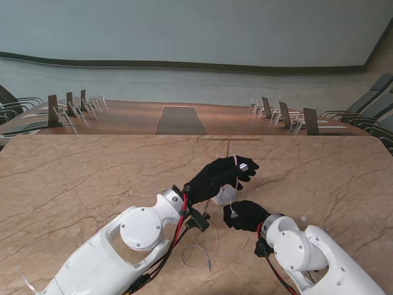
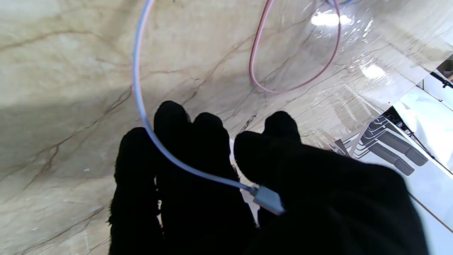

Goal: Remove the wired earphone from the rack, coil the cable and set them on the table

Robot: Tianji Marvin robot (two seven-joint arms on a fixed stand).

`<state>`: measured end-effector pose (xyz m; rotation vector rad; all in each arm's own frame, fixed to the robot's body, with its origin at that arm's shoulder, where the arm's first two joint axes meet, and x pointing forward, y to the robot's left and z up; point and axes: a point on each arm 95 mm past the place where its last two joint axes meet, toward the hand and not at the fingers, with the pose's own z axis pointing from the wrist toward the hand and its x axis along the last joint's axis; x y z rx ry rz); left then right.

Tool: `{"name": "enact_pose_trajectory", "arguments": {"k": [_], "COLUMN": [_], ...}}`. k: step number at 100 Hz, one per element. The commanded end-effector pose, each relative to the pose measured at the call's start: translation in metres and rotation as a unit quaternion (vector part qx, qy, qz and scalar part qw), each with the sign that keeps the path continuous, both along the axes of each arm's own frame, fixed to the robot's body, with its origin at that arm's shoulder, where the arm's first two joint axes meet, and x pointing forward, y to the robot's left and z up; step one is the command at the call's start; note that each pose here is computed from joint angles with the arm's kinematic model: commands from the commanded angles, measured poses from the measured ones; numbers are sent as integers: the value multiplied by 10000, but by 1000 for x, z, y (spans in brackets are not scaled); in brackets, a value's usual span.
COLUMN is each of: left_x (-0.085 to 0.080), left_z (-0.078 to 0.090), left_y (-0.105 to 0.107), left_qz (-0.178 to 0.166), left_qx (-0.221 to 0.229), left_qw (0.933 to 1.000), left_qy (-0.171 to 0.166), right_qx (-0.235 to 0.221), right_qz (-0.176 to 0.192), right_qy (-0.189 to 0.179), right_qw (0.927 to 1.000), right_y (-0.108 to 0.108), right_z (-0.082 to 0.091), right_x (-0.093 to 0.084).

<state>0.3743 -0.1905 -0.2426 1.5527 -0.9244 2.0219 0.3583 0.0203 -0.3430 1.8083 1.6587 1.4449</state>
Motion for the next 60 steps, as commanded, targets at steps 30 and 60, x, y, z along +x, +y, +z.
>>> {"name": "enact_pose_trajectory", "arguments": {"k": [30, 60], "left_x": [-9, -12], "left_z": [-6, -7], "left_y": [-12, -15], "left_qz": [-141, -259], "left_qx": [-193, -217], "left_qw": [9995, 9990], "left_qy": [216, 307], "right_qx": [-67, -110], "right_qz": [-172, -349], "right_qy": [-135, -202], "right_qw": [9997, 9991], "right_y": [4, 4], "right_z": [1, -1], "right_x": [14, 25]}}
